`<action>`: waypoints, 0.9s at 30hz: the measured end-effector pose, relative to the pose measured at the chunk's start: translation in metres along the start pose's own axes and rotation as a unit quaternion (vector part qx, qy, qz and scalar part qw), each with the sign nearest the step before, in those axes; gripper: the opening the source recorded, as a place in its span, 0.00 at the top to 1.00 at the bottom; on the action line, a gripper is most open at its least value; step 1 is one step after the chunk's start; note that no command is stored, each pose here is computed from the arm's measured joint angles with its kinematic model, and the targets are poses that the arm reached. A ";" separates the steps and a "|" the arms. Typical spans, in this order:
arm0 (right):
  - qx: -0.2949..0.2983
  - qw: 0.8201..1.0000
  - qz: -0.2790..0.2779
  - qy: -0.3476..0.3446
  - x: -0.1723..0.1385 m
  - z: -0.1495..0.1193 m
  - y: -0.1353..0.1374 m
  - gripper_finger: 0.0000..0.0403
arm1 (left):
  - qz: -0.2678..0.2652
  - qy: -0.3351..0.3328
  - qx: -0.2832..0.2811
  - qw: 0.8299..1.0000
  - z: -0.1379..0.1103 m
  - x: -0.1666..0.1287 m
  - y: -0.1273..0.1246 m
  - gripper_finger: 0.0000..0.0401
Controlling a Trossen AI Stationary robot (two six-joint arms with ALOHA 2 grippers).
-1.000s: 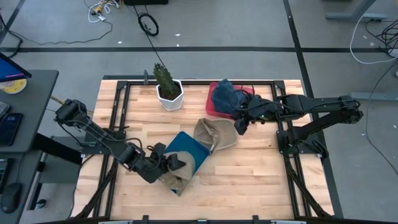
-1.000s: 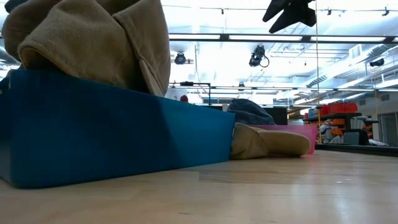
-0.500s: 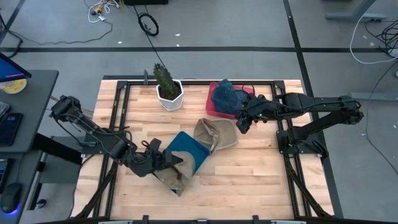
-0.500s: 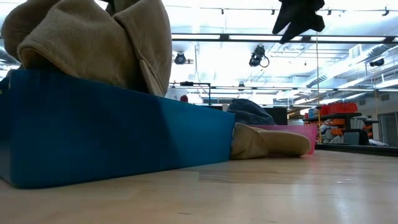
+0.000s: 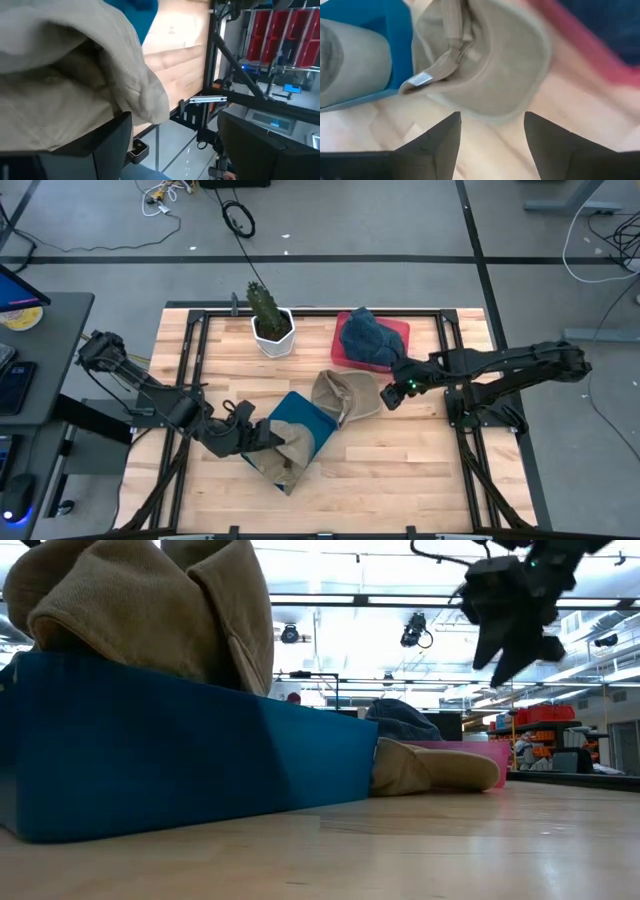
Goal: Pick & Place hat
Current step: Put the right brown cap into the blue bin, then put the brown cap into the blue bin
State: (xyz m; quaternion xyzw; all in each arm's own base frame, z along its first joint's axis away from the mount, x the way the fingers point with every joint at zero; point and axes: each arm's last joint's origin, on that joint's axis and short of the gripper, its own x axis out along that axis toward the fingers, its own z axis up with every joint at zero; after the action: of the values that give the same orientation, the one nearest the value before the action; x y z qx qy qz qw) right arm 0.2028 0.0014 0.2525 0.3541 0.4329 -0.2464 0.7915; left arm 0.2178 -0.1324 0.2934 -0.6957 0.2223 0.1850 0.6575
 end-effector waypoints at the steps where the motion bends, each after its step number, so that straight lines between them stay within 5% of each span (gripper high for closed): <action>1: 0.011 1.000 0.010 0.003 0.004 -0.003 -0.002 0.45 | 0.003 -0.001 0.001 1.000 0.001 -0.002 0.000 0.26; 6: 0.072 0.996 0.056 0.010 0.025 -0.016 -0.013 0.45 | -0.009 -0.018 0.009 1.000 0.008 -0.014 -0.001 0.26; 13: 0.174 0.978 0.113 0.011 0.050 -0.032 -0.027 0.45 | -0.107 -0.107 0.047 0.987 0.020 -0.044 -0.017 0.26; 19: 0.281 0.945 0.163 0.038 0.072 -0.053 -0.041 0.45 | -0.168 -0.203 0.092 0.960 0.034 -0.059 -0.033 0.26; 27: 0.409 0.888 0.208 0.016 0.091 -0.072 -0.064 0.45 | -0.176 -0.288 0.111 0.935 0.051 -0.056 -0.044 0.26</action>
State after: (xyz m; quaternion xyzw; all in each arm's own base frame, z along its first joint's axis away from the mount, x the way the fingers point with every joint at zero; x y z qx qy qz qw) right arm 0.1676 0.0098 0.1251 0.7323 0.2227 -0.2260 0.6026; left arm 0.1977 -0.0760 0.3576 -0.5631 -0.0830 0.2327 0.7886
